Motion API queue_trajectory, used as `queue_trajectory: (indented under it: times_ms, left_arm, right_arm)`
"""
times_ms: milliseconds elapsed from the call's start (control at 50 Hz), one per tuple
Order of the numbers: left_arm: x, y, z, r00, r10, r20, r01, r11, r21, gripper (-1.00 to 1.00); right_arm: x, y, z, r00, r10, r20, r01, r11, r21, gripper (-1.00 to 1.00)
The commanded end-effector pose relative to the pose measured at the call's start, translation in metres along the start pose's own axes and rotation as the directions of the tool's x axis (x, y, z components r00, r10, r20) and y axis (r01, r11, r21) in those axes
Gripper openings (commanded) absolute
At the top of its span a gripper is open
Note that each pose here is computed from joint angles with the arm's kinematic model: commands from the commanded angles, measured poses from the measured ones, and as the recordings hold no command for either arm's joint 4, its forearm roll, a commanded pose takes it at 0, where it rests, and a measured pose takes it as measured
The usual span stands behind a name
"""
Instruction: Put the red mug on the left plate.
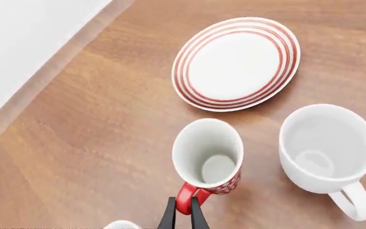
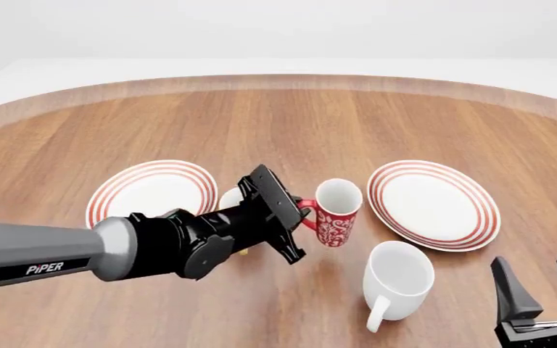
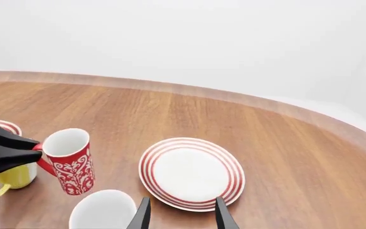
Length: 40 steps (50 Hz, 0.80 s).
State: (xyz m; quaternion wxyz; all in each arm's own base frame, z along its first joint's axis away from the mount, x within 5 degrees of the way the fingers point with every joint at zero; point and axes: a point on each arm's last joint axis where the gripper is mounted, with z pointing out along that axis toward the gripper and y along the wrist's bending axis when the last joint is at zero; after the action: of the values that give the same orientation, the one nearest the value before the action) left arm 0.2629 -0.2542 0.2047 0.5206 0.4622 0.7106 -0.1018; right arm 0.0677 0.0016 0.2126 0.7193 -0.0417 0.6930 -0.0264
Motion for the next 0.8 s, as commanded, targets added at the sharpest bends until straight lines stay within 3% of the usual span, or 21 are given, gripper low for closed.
queue_trajectory:
  times_ms: [20,360,800]
  left_arm:
    - [-0.008,0.007,-0.01,1.0,-0.001,0.019,0.002,1.0,-0.018,-1.0]
    - [-0.018,0.018,-0.031,0.999,-0.014,0.04,0.015,0.999,-0.044,-1.0]
    - [-0.009,0.048,-0.059,0.997,-0.065,0.05,0.071,0.988,-0.14,-1.0]
  right_arm:
    - [0.0,0.0,-0.001,1.0,-0.003,0.0,0.003,1.0,0.0,1.0]
    - [0.0,0.0,-0.001,1.0,-0.007,0.004,0.007,1.0,0.003,1.0]
    - [0.0,0.0,-0.004,1.0,-0.013,0.006,0.013,1.0,-0.003,1.0]
